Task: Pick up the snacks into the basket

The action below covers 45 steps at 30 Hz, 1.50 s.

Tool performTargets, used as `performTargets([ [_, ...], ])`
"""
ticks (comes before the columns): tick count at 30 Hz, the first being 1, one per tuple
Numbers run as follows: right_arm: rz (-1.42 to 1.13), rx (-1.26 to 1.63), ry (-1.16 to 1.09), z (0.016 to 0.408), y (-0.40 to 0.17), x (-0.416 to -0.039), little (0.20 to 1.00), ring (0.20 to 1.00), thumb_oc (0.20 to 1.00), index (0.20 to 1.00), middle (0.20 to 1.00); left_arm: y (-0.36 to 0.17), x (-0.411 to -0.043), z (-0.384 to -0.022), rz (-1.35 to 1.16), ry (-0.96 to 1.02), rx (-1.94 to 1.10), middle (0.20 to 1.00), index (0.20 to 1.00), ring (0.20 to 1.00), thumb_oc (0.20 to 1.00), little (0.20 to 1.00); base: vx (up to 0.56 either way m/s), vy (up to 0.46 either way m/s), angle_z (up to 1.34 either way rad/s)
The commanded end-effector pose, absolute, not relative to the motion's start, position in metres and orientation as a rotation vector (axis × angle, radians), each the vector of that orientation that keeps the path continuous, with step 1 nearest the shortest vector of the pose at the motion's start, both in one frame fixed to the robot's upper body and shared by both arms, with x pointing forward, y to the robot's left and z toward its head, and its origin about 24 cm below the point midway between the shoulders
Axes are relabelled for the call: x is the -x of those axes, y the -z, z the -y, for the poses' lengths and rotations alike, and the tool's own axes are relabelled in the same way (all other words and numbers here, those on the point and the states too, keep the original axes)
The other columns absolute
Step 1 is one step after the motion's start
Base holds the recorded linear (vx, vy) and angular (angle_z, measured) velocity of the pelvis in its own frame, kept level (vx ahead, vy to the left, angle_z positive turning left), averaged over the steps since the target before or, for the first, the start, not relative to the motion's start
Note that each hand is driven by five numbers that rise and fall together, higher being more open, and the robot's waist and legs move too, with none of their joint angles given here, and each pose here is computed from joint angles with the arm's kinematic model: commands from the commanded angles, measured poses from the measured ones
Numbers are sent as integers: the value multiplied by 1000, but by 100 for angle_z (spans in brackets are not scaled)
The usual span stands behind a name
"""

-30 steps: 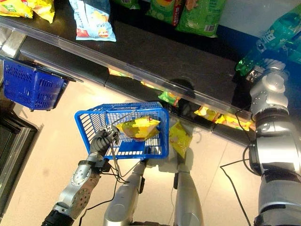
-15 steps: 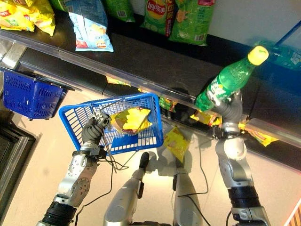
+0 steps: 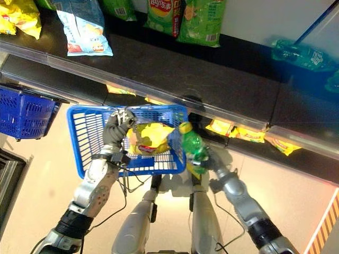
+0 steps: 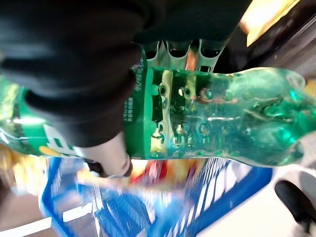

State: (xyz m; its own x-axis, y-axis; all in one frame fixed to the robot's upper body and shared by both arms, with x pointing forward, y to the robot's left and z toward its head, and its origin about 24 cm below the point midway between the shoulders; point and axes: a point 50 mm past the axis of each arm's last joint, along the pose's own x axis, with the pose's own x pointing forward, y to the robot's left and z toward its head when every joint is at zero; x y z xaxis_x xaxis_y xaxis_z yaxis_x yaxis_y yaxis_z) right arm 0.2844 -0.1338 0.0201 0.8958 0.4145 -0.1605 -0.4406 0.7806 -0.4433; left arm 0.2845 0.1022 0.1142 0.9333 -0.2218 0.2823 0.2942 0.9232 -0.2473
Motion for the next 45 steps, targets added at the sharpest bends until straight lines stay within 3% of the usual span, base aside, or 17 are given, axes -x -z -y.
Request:
performTargets([
  [1,256,476,-495,89,-78,-310,200,200,200,200,200,-203,-278,-74,676,407,431,200,200,200,200,200,-69,12,8],
  [10,198,639,-472,58,-74,-345,200,200,200,200,200,-220,-268,-29,673,589,523,200,200,200,200,200,-46,-9,8],
  [19,170,662,-223,71,-115,-390,200,200,200,200,200,-225,-261,-10,645,709,536,200,200,200,200,200,-13,-2,11],
  [20,140,652,-170,82,-117,-395,523,523,523,523,523,-227,-259,-9,650,723,531,200,200,200,200,200,21,-6,8],
  [21,36,622,-128,88,-99,-396,1000,1000,1000,1000,1000,-228,-256,-4,638,752,542,200,200,200,200,200,17,-8,4],
  [23,35,717,-135,89,-98,-396,1000,1000,1000,1000,1000,-228,-255,-6,639,756,541,200,200,200,200,200,0,8,3],
  [31,29,608,-118,97,-91,-390,1000,1000,1000,1000,1000,-214,-263,-26,623,646,494,200,200,200,200,200,30,-3,2],
  [36,-53,588,-184,114,-36,-348,1000,1000,1000,1000,1000,-160,-282,-74,455,425,404,200,200,200,200,200,104,-3,2],
  [37,-64,595,-192,137,-22,-326,1000,1000,1000,1000,1000,-131,-283,-109,369,298,360,200,200,200,200,200,167,8,2],
  [45,-333,589,-123,225,41,-230,1000,1000,1000,1000,1000,-26,-253,-196,26,-58,196,200,200,200,200,200,140,-8,-17],
])
